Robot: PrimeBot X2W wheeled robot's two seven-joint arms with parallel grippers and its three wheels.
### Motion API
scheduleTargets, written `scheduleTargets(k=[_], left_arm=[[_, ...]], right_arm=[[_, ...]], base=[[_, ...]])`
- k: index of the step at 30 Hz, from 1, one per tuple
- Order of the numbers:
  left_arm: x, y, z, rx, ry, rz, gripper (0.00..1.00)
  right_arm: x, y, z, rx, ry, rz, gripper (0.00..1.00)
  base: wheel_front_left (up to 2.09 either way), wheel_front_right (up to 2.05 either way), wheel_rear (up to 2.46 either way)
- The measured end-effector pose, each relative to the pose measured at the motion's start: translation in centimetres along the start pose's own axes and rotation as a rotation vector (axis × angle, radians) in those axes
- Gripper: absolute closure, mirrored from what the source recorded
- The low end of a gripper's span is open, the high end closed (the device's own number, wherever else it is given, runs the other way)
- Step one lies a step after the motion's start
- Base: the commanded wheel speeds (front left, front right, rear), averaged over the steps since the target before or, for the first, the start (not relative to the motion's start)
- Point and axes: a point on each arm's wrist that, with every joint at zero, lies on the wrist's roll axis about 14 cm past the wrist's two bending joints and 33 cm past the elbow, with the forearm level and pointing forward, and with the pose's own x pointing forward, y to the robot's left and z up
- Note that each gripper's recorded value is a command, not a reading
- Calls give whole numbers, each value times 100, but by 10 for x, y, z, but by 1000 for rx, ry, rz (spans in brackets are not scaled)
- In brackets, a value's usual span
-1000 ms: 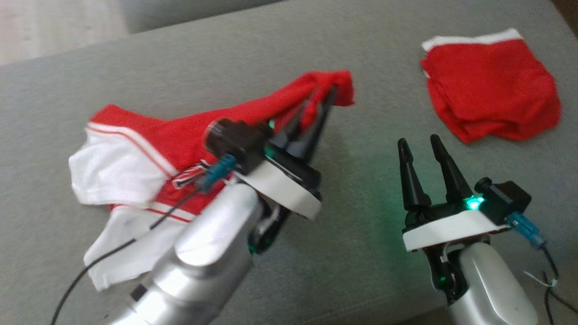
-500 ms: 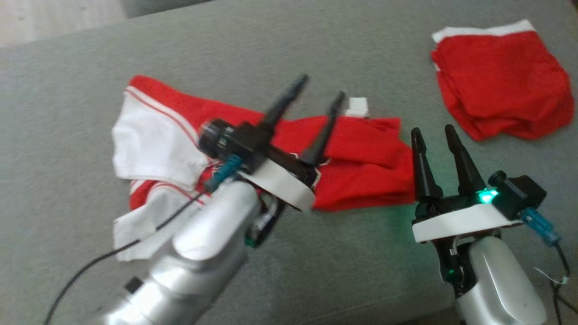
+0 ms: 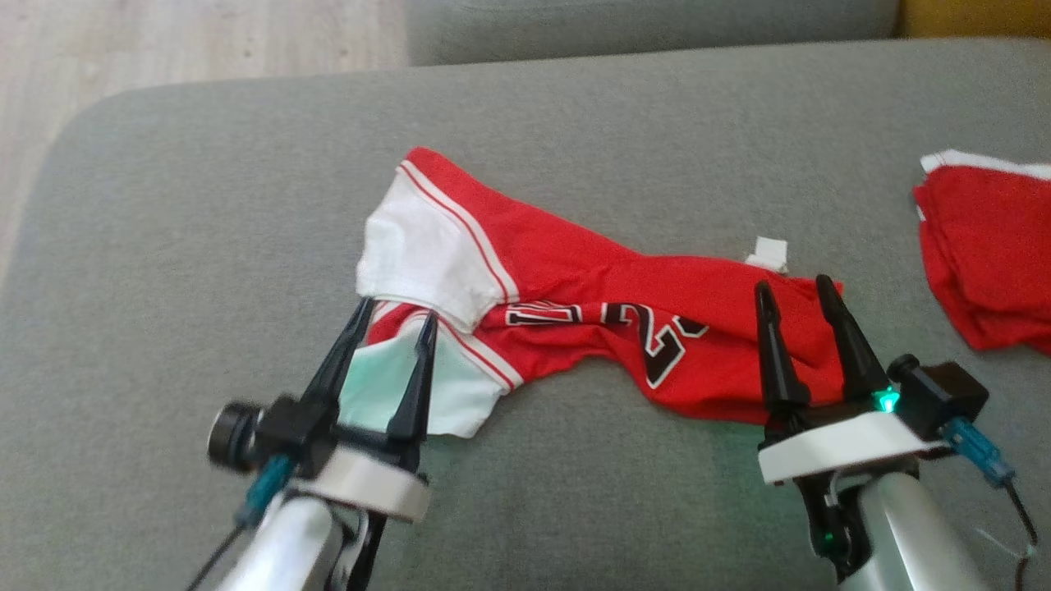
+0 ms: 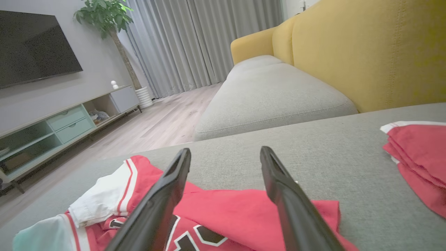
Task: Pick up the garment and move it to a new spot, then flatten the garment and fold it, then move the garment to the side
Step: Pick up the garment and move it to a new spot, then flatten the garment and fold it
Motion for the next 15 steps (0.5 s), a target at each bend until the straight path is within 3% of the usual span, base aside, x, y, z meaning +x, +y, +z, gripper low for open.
scheduleTargets(k=[6, 11, 15], left_arm=[[-34, 14, -9, -37, 11, 102, 0], [-29, 8, -10, -23, 6, 74, 0], [-19, 2, -18, 50, 33, 16, 0]], right_arm=[[0, 8, 1, 1, -2, 22, 0], [-2, 4, -3, 3, 8, 9, 0], [-3, -1, -7, 4, 20, -4, 0]], base=[[0, 0, 0], [0, 0, 0], [0, 0, 0]])
